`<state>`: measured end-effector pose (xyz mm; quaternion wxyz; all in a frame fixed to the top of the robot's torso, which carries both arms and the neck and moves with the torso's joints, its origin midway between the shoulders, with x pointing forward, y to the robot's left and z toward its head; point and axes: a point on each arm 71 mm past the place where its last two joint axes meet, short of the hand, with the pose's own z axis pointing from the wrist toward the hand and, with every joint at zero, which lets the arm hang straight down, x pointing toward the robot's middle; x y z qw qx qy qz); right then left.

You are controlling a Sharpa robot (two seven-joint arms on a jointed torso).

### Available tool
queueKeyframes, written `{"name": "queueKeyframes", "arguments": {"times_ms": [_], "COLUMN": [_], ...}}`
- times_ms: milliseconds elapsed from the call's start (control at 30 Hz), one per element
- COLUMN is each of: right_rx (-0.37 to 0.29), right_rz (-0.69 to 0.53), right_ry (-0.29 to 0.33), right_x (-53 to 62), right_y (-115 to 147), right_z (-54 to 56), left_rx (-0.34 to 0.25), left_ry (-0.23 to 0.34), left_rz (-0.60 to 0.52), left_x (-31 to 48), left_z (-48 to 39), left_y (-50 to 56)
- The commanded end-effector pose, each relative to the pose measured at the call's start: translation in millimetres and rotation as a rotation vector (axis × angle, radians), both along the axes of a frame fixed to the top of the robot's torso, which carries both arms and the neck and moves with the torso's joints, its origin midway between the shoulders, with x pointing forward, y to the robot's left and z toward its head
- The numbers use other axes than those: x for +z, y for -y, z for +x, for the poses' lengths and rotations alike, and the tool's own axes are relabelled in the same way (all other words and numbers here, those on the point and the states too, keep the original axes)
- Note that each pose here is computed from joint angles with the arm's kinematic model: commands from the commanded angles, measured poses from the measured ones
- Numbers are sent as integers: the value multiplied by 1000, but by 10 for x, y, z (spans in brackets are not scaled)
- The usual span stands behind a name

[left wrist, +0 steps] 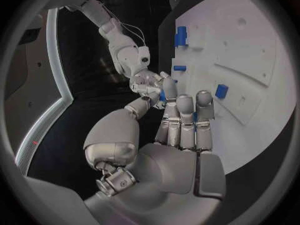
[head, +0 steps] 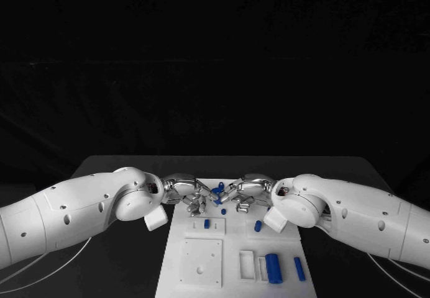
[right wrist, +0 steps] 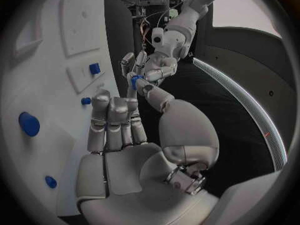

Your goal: Assemble the parts on the task board

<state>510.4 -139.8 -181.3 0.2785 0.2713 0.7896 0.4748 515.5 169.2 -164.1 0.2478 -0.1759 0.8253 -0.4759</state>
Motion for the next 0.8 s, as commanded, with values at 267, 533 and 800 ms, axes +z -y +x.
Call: {"name": "queueKeyframes", "arguments": {"times_ms": [267, 533, 800], "right_rx": [22, 24, 17], "right_rz": [-7, -6, -8], "right_ry": [0, 0, 7], "right_x": [-15, -13, -11], "right_y": [-27, -33, -25], "right_z": [-18, -24, -17], "left_rx": [-18, -18, -10], "left_ry": [12, 16, 26], "left_rz": [-16, -9, -3], "left_x": [34, 32, 33], "left_z": [-12, -10, -7], "left_y": [53, 59, 63]}}
